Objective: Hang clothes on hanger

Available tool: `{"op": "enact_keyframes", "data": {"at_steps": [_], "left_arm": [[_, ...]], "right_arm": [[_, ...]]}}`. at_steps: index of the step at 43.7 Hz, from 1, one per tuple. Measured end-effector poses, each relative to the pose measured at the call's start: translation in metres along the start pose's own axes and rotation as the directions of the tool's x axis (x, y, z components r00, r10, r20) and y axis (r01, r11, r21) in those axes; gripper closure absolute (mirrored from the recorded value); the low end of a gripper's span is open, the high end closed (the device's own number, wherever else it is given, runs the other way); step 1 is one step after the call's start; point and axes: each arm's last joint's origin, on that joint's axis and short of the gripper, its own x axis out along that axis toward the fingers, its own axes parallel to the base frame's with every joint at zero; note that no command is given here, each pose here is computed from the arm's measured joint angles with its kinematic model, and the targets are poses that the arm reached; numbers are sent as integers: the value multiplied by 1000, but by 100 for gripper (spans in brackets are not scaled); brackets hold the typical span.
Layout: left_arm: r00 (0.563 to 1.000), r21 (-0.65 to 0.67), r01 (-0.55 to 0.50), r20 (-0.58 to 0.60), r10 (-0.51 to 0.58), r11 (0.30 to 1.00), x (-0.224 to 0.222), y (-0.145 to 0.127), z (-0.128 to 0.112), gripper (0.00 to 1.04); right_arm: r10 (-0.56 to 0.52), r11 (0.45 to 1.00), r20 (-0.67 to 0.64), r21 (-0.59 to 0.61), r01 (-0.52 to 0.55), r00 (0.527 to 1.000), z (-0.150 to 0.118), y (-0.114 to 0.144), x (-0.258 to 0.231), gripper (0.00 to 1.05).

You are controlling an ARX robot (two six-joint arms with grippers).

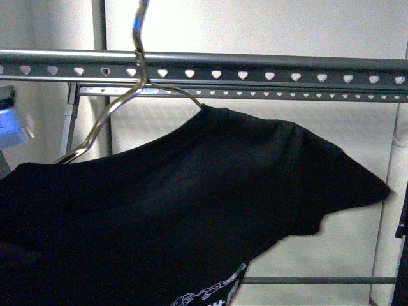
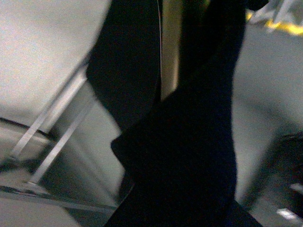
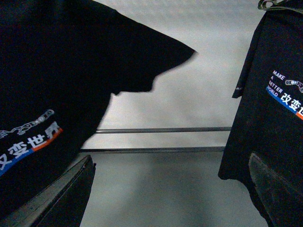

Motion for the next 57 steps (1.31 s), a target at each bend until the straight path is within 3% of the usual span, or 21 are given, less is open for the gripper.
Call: {"op": "enact_keyframes", "data": {"at_steps": [5,8,16,20,26,43,47,50,53,57], "left_arm": [[999,262,-51,17,49,964,14,27,8,93],[998,352,-68,36,59,933,21,38,13,93],[989,629,-116,148,28,769,37,51,28,93],[983,706,-149,180,28,693,41,52,34,93],[980,756,-162,201,10,634,43,50,39,93],[980,795,-170,197,18,582,43,51,39,93],[981,796,-171,195,21,581,42,51,38,93],[981,796,-171,194,23,581,42,52,38,93],[980,797,-171,196,19,580,42,51,39,93],[979,798,-171,201,12,577,43,50,40,93]], "right_arm": [[0,1000,0,0,0,1000,0,0,0,7],[0,1000,0,0,0,1000,0,0,0,7],[0,1000,0,0,0,1000,0,0,0,7],[0,1000,0,0,0,1000,0,0,0,7],[0,1000,0,0,0,1000,0,0,0,7],[0,1000,0,0,0,1000,0,0,0,7],[209,967,-128,175,-186,969,3,-3,2,7],[306,928,-162,269,-257,938,11,-9,6,7],[371,900,-158,302,-313,915,25,-16,11,7],[454,877,-122,238,-418,883,58,-26,23,7]]}}
